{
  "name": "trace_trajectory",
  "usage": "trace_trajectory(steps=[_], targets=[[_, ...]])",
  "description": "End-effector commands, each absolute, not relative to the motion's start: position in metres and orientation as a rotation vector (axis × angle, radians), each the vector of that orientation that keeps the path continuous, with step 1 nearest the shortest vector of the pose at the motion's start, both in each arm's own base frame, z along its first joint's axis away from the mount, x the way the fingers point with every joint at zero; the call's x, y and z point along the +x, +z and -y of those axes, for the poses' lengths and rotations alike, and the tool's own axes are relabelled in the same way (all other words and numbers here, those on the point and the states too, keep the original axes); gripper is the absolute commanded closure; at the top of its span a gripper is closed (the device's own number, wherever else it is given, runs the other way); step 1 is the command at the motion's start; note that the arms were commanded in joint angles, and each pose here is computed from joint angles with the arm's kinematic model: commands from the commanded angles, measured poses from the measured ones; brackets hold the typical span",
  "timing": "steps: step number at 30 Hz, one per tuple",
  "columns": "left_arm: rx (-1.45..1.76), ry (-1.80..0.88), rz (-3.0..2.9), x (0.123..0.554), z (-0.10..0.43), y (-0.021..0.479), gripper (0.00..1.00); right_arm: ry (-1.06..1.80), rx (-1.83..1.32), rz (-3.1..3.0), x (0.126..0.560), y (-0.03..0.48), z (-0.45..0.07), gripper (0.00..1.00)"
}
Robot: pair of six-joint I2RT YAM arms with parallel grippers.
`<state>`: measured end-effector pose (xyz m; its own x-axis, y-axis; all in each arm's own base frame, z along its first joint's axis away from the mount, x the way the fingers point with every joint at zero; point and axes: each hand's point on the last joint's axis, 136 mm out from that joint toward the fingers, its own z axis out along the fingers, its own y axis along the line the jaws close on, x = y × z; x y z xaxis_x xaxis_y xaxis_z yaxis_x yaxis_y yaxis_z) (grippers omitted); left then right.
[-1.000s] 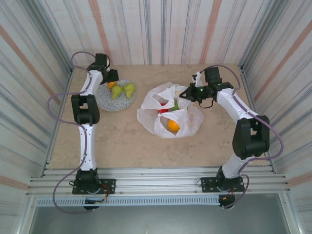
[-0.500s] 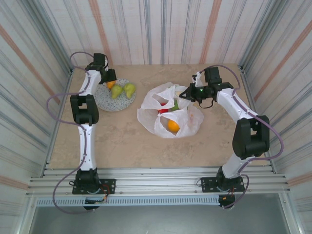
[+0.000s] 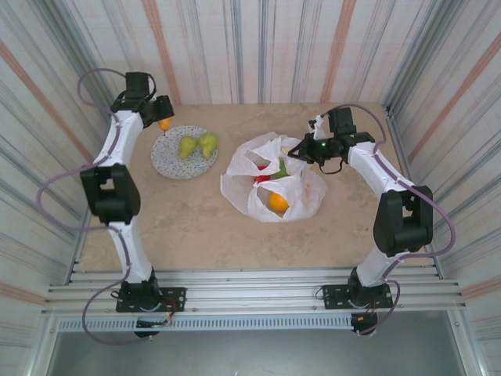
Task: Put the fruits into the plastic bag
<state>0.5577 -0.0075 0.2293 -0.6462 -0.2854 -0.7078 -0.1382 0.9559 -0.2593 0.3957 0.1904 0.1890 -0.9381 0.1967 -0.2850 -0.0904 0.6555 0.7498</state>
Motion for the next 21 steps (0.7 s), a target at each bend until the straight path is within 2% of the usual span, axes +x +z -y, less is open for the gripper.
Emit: trace_trajectory(steps=[1, 5, 11, 15, 21], targets=[[-0.313, -0.452, -2.116, 0.529, 0.038, 0.279, 0.42, 1.165, 0.044, -2.497, 0.395, 0.205, -0.19, 1.0], [-0.258, -0.608, -2.061, 0.479, 0.078, 0.29, 0.42, 1.163, 0.043, -2.489, 0.398, 0.207, -0.189, 1.0], [-0.09, -0.695, -2.071, 0.396, 0.132, 0.291, 0.42, 1.163, 0.044, -2.487, 0.399, 0.208, -0.188, 1.0], [0.085, -0.799, -2.09, 0.346, 0.181, 0.277, 0.41, 1.162, 0.05, -2.491, 0.399, 0.206, -0.187, 1.0], [0.44, -0.859, -2.112, 0.31, 0.263, 0.245, 0.41, 1.177, 0.053, -2.493, 0.399, 0.202, -0.192, 1.0]])
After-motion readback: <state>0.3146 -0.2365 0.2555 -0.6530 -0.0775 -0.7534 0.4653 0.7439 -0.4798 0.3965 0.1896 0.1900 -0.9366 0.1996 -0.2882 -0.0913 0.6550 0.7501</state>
